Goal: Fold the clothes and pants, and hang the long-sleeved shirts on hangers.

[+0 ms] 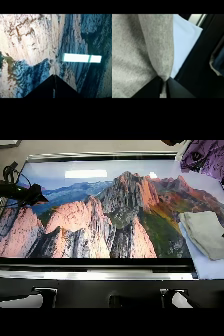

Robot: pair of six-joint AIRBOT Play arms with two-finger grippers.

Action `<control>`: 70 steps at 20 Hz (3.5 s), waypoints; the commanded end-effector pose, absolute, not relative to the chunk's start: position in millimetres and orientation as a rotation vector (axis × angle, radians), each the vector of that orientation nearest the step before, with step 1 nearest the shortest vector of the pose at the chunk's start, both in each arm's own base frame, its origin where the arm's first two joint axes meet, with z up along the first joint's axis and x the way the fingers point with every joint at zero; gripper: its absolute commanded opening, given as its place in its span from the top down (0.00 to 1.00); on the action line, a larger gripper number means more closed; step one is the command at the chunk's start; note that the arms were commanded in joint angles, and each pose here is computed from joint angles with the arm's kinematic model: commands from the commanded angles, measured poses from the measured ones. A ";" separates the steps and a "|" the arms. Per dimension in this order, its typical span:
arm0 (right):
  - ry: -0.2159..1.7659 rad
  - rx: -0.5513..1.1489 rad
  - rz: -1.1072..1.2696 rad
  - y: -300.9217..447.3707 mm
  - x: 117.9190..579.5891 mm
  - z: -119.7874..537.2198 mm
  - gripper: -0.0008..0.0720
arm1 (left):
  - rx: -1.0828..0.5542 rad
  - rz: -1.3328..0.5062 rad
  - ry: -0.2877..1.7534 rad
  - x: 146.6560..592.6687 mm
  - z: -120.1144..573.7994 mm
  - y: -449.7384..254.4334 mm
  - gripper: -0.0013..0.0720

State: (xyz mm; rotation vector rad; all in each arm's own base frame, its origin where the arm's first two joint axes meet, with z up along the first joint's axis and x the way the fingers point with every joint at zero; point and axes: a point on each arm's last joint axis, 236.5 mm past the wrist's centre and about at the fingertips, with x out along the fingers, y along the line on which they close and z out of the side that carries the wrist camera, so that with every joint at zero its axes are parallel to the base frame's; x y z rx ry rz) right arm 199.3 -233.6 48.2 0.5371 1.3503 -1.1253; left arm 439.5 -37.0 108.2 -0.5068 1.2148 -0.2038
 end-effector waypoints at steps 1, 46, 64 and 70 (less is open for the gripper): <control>1.416 0.483 -1.184 -236.4 176.1 30.9 0.94 | -0.507 -0.203 1.216 439.4 108.0 -36.8 0.95; 0.929 -0.087 0.342 180.7 382.9 94.6 0.93 | -0.151 -0.147 1.118 386.8 84.3 -40.8 0.95; 0.929 -0.087 0.342 180.6 382.9 94.6 0.93 | -0.151 -0.147 1.118 386.8 84.3 -40.8 0.95; 0.929 -0.087 0.342 180.7 382.9 94.6 0.93 | -0.152 -0.147 1.118 386.8 84.3 -40.9 0.95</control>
